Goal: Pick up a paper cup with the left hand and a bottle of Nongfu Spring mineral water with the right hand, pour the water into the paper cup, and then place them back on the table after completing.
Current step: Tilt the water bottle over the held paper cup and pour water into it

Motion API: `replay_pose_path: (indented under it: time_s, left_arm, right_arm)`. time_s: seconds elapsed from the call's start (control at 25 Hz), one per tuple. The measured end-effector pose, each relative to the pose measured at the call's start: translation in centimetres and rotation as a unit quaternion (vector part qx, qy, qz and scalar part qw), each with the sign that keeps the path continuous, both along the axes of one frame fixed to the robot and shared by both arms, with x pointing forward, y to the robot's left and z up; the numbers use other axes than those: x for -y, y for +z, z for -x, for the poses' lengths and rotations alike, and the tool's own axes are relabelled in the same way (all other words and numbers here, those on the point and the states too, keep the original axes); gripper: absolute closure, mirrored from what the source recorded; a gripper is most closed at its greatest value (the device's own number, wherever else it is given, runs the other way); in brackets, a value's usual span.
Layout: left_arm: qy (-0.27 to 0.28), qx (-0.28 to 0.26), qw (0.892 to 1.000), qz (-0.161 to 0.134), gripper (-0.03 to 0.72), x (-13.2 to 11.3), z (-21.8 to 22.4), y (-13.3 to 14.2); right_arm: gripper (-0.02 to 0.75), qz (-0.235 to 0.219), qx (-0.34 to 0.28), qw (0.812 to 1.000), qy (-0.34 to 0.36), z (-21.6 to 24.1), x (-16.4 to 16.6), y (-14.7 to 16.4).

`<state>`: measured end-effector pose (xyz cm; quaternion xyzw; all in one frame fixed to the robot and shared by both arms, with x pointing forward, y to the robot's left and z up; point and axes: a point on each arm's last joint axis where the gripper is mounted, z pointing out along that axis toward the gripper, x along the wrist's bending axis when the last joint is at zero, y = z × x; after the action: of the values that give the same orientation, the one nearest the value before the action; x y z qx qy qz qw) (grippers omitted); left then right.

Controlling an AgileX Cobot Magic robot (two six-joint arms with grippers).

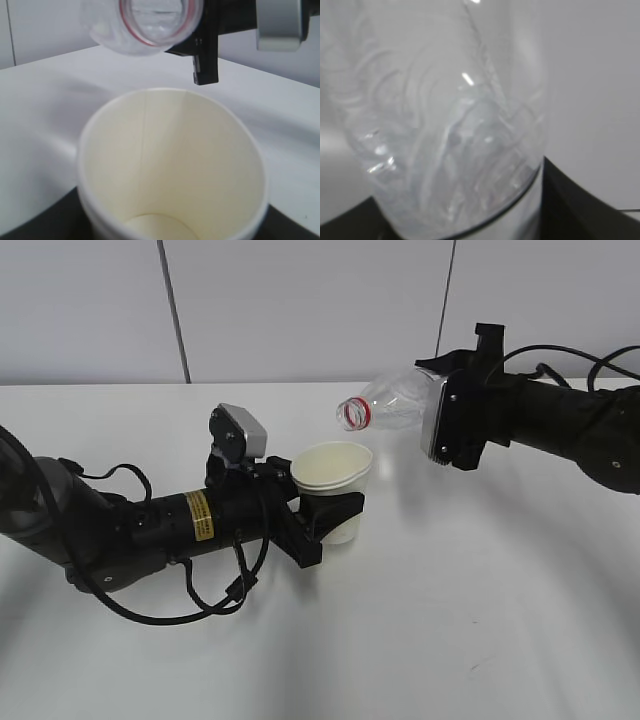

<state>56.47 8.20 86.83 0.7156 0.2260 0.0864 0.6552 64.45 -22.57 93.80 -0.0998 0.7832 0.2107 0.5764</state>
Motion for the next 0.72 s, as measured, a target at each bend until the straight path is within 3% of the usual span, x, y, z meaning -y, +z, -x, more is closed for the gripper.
replay_pose_path:
  time_s: [0.72]
  left_arm:
    - [0.0,0.0,1.0,0.0,0.293,0.0,0.0,0.0]
  right_arm:
    - [0.34,0.033,0.027,0.999,0.0,-0.12,0.14,0.16]
